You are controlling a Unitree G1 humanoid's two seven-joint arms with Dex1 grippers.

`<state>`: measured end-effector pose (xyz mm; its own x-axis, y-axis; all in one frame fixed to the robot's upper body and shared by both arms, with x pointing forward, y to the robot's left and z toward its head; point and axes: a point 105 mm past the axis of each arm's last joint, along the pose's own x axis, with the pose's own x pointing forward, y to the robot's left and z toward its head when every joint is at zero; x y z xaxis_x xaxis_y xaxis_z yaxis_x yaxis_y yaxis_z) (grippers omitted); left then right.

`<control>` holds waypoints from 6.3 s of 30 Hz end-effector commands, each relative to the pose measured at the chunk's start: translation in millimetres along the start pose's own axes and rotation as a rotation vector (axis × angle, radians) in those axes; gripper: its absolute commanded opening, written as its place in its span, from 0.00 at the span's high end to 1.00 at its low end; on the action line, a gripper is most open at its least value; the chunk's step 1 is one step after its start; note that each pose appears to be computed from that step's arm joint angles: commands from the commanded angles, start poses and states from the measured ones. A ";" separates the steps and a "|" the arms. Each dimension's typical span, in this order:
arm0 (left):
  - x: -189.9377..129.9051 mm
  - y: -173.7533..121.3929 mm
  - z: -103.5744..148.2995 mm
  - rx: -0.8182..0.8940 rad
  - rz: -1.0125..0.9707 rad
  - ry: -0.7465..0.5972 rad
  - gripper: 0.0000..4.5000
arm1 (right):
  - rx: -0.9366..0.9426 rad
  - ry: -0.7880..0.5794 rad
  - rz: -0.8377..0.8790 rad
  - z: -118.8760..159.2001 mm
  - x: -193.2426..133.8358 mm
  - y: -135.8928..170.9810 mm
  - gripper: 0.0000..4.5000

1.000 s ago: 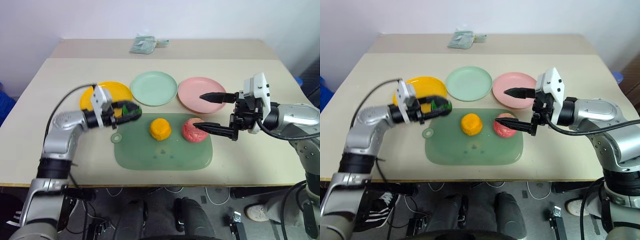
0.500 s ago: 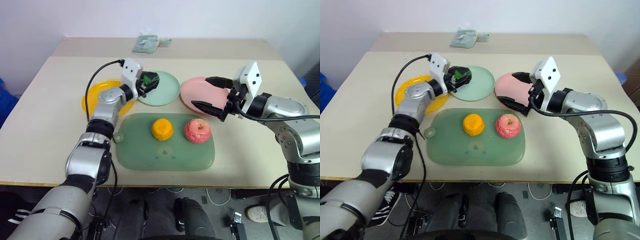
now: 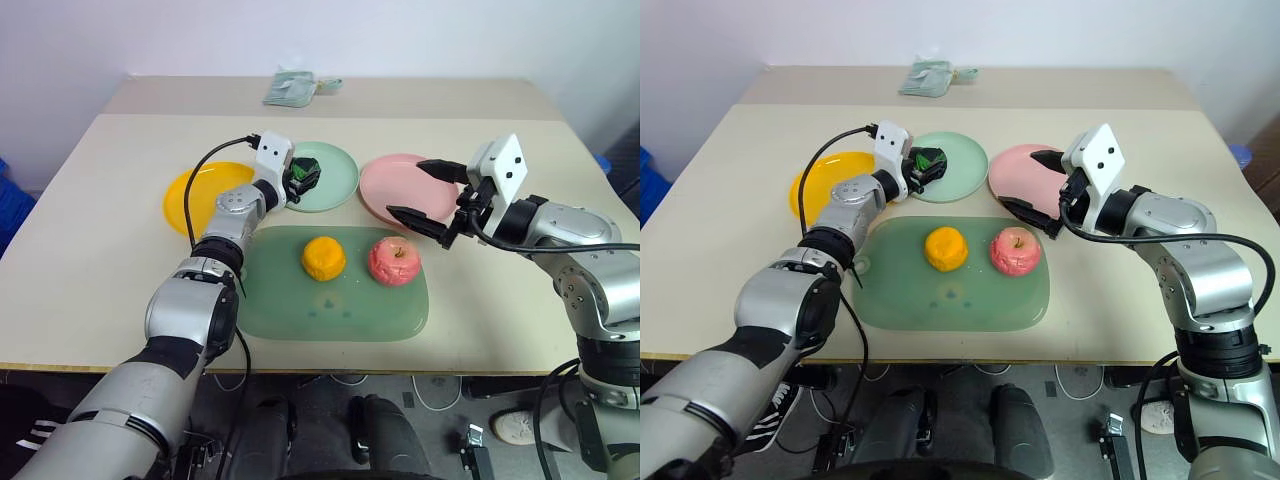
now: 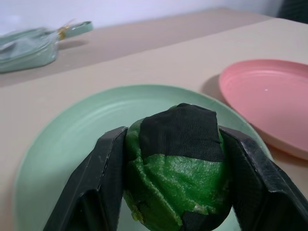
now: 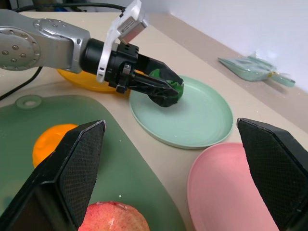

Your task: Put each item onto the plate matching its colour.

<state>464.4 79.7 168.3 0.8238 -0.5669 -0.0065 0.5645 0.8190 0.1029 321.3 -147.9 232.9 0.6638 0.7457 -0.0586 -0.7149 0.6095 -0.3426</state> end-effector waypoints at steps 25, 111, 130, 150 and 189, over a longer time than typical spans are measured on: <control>-139.3 23.1 54.9 0.143 -0.585 -0.142 0.01 | -0.011 -0.040 0.147 19.5 22.1 22.3 0.00; -135.2 143.2 12.5 0.119 0.430 -0.116 0.31 | -0.025 -0.036 0.092 22.6 19.9 2.8 0.00; -149.6 93.7 58.5 0.143 -0.084 -0.269 0.01 | -0.026 0.059 0.130 4.2 7.9 8.4 0.00; -195.3 -3.7 20.5 0.118 -0.664 0.039 0.01 | 0.100 0.333 0.210 -69.7 1.2 26.2 0.00; -175.9 26.9 45.0 0.136 -0.415 -0.141 0.00 | 0.122 -0.242 -0.001 35.2 33.8 -16.4 0.00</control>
<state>335.0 191.3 199.7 0.5134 -0.8578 0.0221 0.8390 0.5072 0.1971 373.3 -134.0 253.1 0.7014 0.7029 0.1183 -0.6777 0.7091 -0.1949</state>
